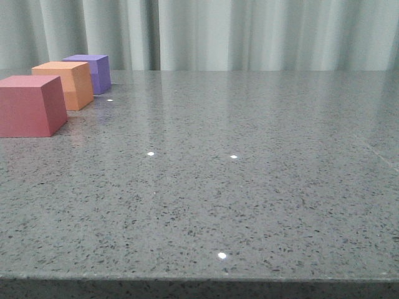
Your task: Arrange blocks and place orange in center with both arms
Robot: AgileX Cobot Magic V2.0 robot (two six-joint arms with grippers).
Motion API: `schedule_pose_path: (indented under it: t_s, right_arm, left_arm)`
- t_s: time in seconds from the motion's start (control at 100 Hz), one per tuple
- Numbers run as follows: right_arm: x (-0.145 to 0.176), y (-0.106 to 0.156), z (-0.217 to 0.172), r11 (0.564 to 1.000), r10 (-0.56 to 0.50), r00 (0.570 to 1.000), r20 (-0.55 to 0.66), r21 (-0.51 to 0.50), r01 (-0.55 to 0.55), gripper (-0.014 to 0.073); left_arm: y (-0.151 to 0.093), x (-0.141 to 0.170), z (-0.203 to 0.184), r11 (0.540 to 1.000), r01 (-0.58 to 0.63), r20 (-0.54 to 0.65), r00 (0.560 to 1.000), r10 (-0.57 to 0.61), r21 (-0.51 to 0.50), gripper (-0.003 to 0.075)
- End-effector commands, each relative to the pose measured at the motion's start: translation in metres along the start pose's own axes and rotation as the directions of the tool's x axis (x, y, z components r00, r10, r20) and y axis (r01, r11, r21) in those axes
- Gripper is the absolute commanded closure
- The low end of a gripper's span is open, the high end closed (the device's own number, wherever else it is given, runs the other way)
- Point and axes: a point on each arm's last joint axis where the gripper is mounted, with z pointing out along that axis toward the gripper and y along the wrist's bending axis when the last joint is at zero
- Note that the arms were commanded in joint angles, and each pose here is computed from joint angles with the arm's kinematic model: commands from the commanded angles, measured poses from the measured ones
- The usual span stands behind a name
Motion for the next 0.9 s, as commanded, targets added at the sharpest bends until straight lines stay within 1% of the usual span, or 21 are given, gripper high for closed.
schedule_pose_path:
  t_s: [0.0,0.45,0.57,0.68,0.89]
  right_arm:
    - [-0.016,0.002,-0.003,1.000,-0.016,0.995,0.102,-0.013,0.018,0.0664]
    - [-0.016,0.001,-0.004,1.000,-0.027,0.994,0.103,-0.010,0.028,0.0664]
    - [-0.019,0.002,-0.012,0.999,-0.039,0.989,0.144,-0.011,0.041,0.0664]
    - [-0.018,0.001,-0.027,0.998,-0.062,0.976,0.210,-0.011,0.066,0.0664]
    - [0.005,-0.001,-0.062,0.995,-0.094,0.939,0.330,-0.009,0.103,0.0664]
  left_arm:
    - [0.000,0.006,0.000,1.000,0.010,0.055,0.998,-0.010,0.013,0.0741]
    - [0.000,0.006,0.000,1.000,0.010,0.055,0.998,-0.010,0.013,0.0741]
    - [0.000,0.006,0.000,1.000,0.010,0.055,0.998,-0.010,0.013,0.0741]
    - [0.000,0.006,0.000,1.000,0.010,0.055,0.998,-0.010,0.013,0.0741]
    - [0.000,0.006,0.000,1.000,0.010,0.055,0.998,-0.010,0.013,0.0741]
